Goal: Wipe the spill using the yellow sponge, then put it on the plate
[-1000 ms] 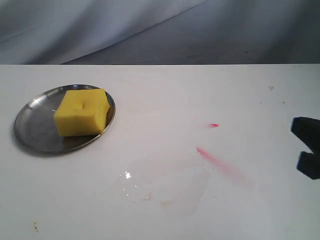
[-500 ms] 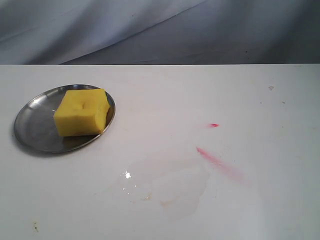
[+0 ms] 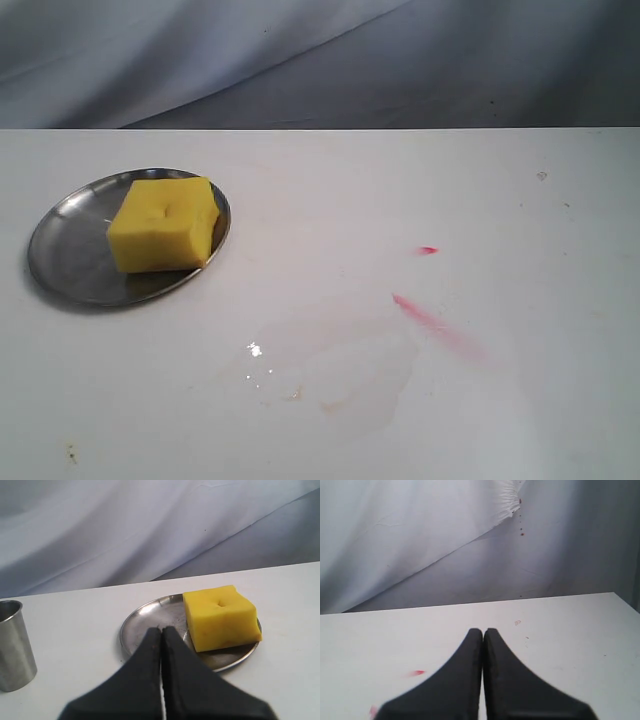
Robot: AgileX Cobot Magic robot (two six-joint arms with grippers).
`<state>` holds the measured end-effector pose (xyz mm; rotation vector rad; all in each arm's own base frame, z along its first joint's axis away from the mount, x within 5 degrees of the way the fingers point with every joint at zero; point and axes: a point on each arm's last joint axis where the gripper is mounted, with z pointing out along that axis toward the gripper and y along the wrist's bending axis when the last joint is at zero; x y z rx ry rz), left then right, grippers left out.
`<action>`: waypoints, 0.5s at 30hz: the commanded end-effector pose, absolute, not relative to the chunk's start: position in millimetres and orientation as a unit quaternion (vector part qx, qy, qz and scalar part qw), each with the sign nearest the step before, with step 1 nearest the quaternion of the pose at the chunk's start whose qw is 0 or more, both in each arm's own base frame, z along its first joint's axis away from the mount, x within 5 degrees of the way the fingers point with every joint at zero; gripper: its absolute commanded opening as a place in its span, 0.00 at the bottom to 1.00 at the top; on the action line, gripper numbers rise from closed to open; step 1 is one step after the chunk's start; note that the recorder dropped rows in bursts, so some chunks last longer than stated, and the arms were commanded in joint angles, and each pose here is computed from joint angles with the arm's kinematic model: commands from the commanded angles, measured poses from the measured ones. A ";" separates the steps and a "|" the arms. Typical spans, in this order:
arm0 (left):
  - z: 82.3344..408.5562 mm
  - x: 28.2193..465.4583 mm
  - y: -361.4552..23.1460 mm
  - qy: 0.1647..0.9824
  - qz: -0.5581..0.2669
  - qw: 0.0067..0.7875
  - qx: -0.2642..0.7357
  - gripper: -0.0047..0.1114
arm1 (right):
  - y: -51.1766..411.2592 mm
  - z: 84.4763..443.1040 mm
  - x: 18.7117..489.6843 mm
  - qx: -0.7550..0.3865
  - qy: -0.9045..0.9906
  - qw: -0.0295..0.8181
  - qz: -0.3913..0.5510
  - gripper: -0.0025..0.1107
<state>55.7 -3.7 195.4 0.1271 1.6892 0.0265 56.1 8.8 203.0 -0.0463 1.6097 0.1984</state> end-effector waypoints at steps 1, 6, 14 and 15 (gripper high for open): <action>194.6 55.7 -4.0 0.745 0.009 0.664 0.057 0.04 | 8.9 202.0 55.7 -0.024 0.719 0.689 0.084 0.02; 194.6 55.7 -4.0 0.745 0.009 0.664 0.057 0.04 | 9.3 201.6 55.6 -0.028 0.721 0.687 0.084 0.02; 194.6 55.7 -4.0 0.745 0.009 0.664 0.057 0.04 | 9.5 200.6 55.6 -0.029 0.725 0.683 0.084 0.02; 194.6 55.7 -4.0 0.745 0.009 0.664 0.057 0.04 | 9.5 200.6 55.6 -0.029 0.725 0.683 0.084 0.02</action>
